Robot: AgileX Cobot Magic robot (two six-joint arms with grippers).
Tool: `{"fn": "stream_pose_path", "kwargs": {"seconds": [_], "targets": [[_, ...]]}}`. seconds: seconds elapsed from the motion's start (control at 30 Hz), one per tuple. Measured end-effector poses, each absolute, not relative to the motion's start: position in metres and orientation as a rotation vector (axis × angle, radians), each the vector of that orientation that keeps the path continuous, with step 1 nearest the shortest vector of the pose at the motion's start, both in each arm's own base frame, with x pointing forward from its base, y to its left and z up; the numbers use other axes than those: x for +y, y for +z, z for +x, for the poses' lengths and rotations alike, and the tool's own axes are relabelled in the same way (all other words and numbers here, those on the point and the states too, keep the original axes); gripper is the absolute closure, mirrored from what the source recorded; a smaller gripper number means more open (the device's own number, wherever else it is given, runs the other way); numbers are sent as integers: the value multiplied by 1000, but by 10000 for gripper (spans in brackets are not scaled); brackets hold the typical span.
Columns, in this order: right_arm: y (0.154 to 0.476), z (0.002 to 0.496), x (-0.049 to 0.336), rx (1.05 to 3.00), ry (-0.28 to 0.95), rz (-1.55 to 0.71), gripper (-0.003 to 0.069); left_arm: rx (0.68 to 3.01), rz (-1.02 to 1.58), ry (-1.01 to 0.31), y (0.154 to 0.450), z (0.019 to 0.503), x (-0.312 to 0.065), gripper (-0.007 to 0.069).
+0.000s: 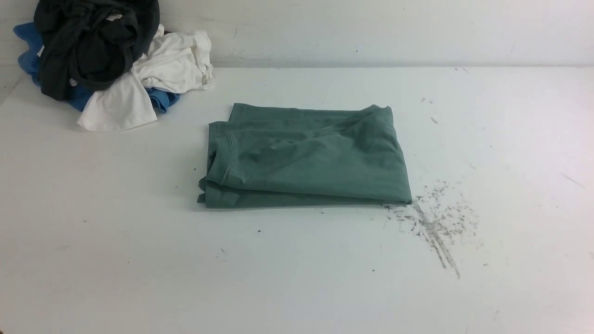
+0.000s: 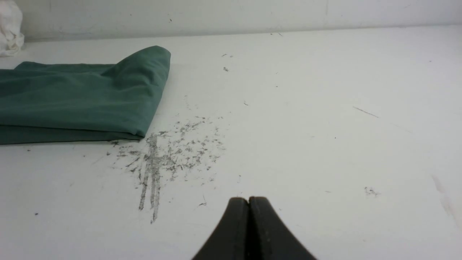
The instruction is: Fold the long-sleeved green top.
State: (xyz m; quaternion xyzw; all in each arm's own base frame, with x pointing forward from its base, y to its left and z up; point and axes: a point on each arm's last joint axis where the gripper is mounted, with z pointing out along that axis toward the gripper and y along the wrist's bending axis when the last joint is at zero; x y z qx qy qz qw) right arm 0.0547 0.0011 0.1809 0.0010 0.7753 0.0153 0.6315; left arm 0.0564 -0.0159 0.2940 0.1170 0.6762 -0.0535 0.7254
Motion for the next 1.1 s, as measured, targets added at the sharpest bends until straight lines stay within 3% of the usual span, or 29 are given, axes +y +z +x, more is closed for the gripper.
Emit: {"fn": "stream_pose_path", "kwargs": {"seconds": [0.27, 0.37, 0.47, 0.7, 1.1], "targets": [[181, 55, 1, 1774, 35, 2, 672, 1471, 242, -100, 246, 45, -12, 632], [181, 55, 1, 1774, 35, 2, 672, 1558, 217, -69, 209, 54, -11, 632], [181, 55, 1, 1774, 35, 2, 672, 1643, 217, -56, 191, 55, -11, 632], [181, 55, 1, 1774, 35, 2, 672, 1830, 252, -79, 173, 52, -13, 632], [181, 55, 1, 1774, 35, 2, 672, 1849, 144, -85, 173, 52, -10, 632]]}}
